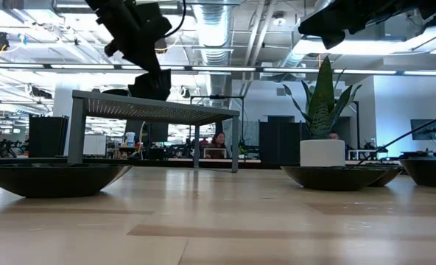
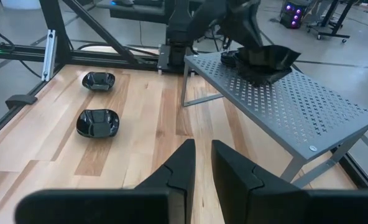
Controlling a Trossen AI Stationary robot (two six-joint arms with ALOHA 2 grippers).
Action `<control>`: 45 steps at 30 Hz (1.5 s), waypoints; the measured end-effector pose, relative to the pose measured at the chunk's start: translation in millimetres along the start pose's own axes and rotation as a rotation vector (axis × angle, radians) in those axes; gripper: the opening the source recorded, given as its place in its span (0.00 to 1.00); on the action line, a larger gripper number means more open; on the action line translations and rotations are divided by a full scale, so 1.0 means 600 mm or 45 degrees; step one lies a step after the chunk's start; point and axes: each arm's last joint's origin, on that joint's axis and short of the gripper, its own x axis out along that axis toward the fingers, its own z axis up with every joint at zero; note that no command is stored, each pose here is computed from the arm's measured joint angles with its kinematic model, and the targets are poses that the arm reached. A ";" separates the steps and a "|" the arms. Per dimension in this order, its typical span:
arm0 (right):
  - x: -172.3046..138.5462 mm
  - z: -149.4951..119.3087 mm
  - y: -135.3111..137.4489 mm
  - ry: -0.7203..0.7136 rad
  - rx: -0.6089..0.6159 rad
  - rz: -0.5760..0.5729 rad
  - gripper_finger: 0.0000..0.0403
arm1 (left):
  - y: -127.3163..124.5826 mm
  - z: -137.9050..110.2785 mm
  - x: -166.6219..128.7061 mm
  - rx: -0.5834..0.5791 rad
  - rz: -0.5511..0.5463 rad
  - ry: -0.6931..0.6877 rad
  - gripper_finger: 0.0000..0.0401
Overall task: Pick & Place Mini shaped plates
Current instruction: Stack the black distorted square plate on the black distorted square plate on the shelf
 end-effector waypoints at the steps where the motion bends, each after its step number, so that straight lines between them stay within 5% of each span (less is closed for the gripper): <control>1: 0.000 0.000 0.000 0.001 0.000 0.000 0.12 | 0.000 -0.002 0.001 0.005 0.001 0.003 0.02; 7: 0.000 0.000 0.000 0.001 0.000 0.000 0.12 | 0.000 -0.011 0.005 0.177 0.006 0.018 0.05; 22: 0.000 0.000 0.000 0.000 0.000 0.001 0.12 | -0.011 -0.017 -0.002 0.347 -0.028 0.011 0.22; 28: 0.000 -0.005 0.001 0.042 0.055 0.008 0.12 | -0.050 -0.013 -0.032 0.354 -0.172 -0.138 0.24; 34: -0.001 -0.017 0.002 0.135 0.098 0.011 0.12 | -0.098 0.004 -0.082 0.211 -0.411 -0.405 0.24; 39: 0.000 -0.012 0.001 0.097 0.102 0.010 0.12 | -0.122 -0.008 -0.110 0.250 -0.620 -0.420 0.24; 45: 0.000 0.013 -0.007 -0.101 0.021 -0.023 0.12 | -0.134 -0.018 -0.129 0.281 -0.698 -0.428 0.24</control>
